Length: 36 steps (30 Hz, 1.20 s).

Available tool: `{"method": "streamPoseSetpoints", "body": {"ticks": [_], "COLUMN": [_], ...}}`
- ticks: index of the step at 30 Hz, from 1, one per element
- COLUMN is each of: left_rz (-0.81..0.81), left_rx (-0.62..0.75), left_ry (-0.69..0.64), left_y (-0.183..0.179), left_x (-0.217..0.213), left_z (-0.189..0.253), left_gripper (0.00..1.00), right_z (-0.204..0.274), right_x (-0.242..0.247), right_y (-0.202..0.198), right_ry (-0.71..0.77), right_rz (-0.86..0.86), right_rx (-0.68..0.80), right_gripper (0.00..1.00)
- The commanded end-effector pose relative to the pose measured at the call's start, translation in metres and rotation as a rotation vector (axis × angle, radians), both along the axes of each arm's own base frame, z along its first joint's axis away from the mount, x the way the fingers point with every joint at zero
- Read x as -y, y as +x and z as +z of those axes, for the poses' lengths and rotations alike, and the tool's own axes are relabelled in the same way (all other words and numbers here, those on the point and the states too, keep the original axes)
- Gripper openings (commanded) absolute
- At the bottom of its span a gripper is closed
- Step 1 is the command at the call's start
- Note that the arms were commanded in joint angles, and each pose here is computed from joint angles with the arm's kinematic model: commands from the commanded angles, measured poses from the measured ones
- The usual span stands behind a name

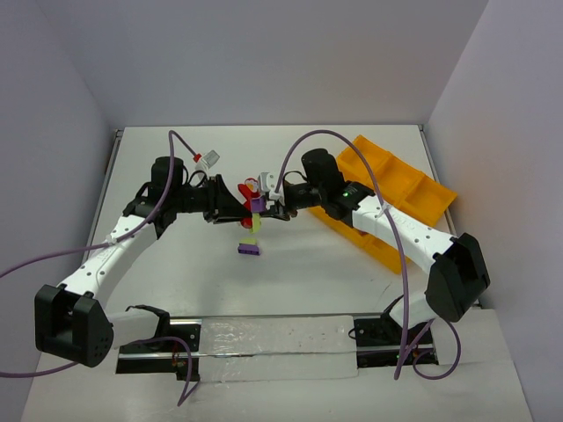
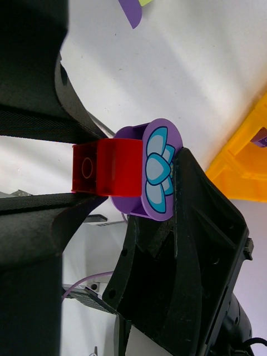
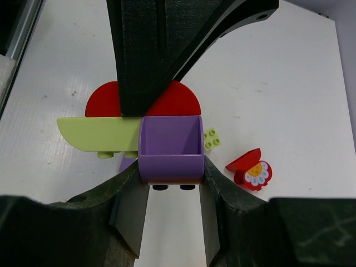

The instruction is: Sort the legos into containers by color

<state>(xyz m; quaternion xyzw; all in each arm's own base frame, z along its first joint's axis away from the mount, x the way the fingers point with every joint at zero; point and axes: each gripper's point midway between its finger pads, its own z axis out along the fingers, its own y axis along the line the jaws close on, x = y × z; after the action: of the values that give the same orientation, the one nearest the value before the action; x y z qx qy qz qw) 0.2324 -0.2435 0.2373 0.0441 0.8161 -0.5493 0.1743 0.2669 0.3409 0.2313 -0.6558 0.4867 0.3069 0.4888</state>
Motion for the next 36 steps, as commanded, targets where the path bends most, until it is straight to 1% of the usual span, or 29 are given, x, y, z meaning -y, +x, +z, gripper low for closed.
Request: {"method": "streamPoseSetpoints", "body": {"ticks": [1, 6, 13, 15, 24, 30, 32, 34, 36], "left_rz": [-0.042, -0.039, -0.046, -0.046, -0.035, -0.003, 0.028, 0.051, 0.116], "left_rx": [0.071, 0.075, 0.08, 0.082, 0.08, 0.075, 0.078, 0.084, 0.089], "left_ry": [-0.029, -0.024, -0.005, -0.005, 0.003, 0.037, 0.071, 0.099, 0.159], "left_y": [-0.007, -0.009, -0.011, -0.011, -0.008, -0.001, 0.004, 0.008, 0.018], "left_x": [0.001, 0.0, -0.003, -0.003, -0.004, -0.009, -0.013, -0.016, -0.023], "left_z": [0.02, 0.018, 0.013, 0.013, 0.008, 0.003, 0.002, 0.0, -0.007], "left_gripper": [0.0, 0.0, 0.0, 0.0, 0.0, 0.0, 0.0, 0.0, 0.0], "right_z": [0.027, 0.015, 0.005, 0.001, -0.002, 0.008, 0.01, 0.007, 0.014], "right_x": [-0.006, 0.003, 0.024, 0.029, 0.048, 0.073, 0.091, 0.104, 0.125], "right_y": [0.013, 0.016, 0.028, 0.031, 0.046, 0.062, 0.071, 0.074, 0.077], "right_ry": [0.041, 0.027, 0.087, 0.082, 0.093, 0.138, 0.153, 0.159, 0.207], "right_rz": [-0.025, -0.068, -0.143, -0.163, -0.246, -0.42, -0.549, -0.633, -0.767], "right_rx": [0.069, 0.066, 0.04, 0.035, 0.02, 0.0, -0.014, -0.033, -0.09], "right_gripper": [0.0, 0.0, 0.0, 0.0, 0.0, 0.0, 0.0, 0.0, 0.0]}}
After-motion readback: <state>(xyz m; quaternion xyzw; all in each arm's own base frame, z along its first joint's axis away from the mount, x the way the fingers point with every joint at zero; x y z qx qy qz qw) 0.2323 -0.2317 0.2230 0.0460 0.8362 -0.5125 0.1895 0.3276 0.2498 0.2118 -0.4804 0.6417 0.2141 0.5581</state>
